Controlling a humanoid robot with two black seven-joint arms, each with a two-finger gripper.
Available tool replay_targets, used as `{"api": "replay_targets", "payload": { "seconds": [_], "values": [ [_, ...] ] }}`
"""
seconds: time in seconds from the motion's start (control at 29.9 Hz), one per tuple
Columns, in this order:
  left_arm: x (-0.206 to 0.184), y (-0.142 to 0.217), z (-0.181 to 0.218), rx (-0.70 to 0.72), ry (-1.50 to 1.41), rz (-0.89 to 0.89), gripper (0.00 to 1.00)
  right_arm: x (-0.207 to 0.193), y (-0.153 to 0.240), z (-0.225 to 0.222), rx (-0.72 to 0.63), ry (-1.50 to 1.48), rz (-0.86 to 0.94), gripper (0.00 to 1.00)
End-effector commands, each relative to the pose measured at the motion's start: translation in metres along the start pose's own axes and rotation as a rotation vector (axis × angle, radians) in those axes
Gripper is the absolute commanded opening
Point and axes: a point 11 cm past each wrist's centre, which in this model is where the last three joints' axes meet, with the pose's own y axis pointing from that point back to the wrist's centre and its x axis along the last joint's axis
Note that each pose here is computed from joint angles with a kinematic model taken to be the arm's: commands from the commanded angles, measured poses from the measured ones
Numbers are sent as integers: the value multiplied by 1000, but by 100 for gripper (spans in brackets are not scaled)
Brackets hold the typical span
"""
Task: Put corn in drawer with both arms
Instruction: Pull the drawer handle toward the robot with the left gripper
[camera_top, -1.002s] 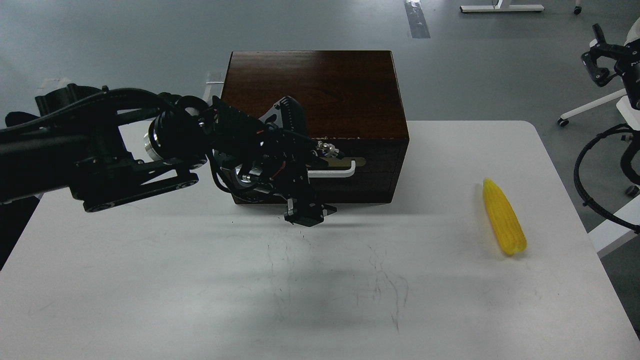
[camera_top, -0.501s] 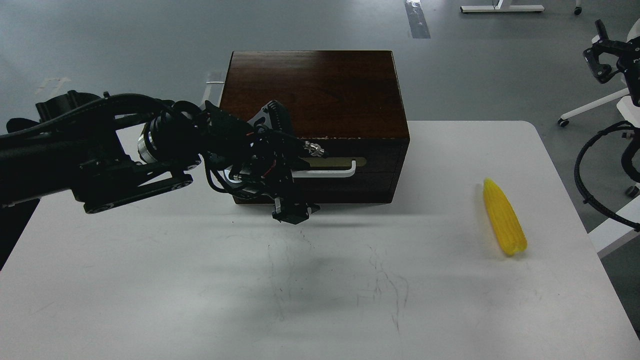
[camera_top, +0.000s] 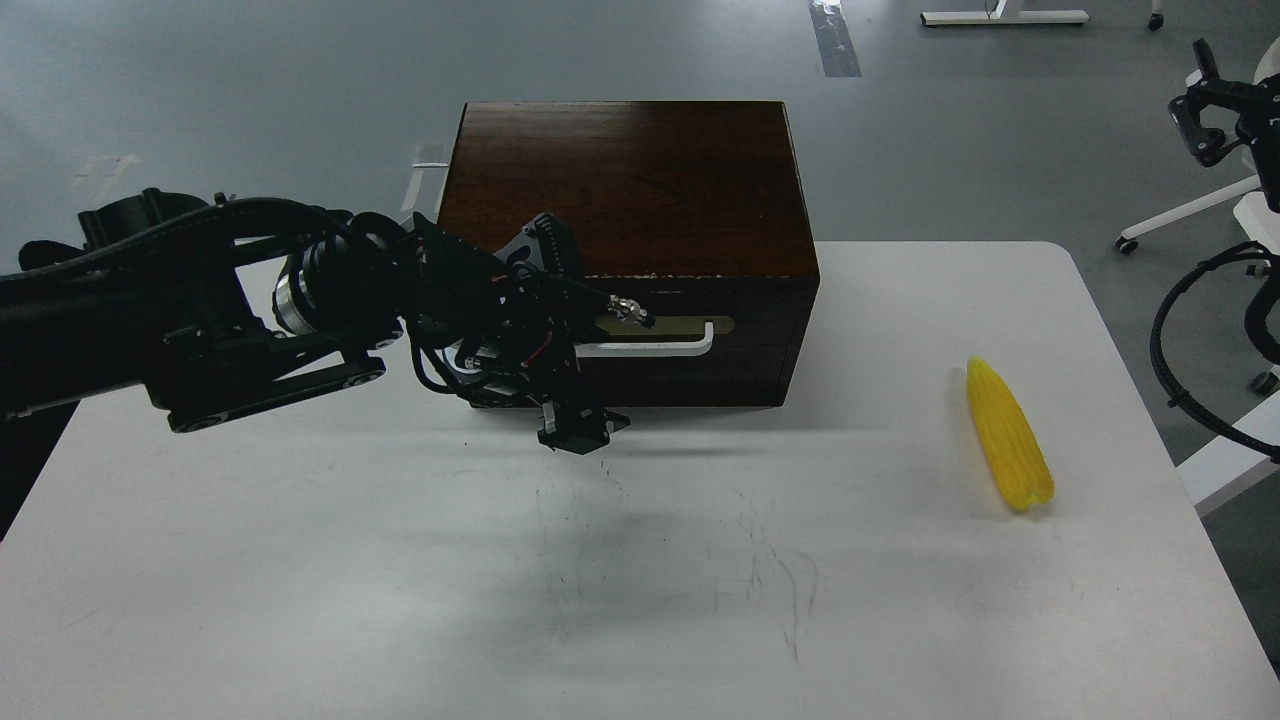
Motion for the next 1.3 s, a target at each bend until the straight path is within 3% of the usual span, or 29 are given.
{"api": "replay_targets", "payload": {
  "seconds": [0.0, 1.27],
  "values": [
    [1, 0, 2, -5, -7, -1, 90, 1, 0, -3, 10, 3, 2, 100],
    [15, 8, 48, -168, -97, 23, 93, 2, 1, -9, 24, 12, 3, 100]
  ]
}}
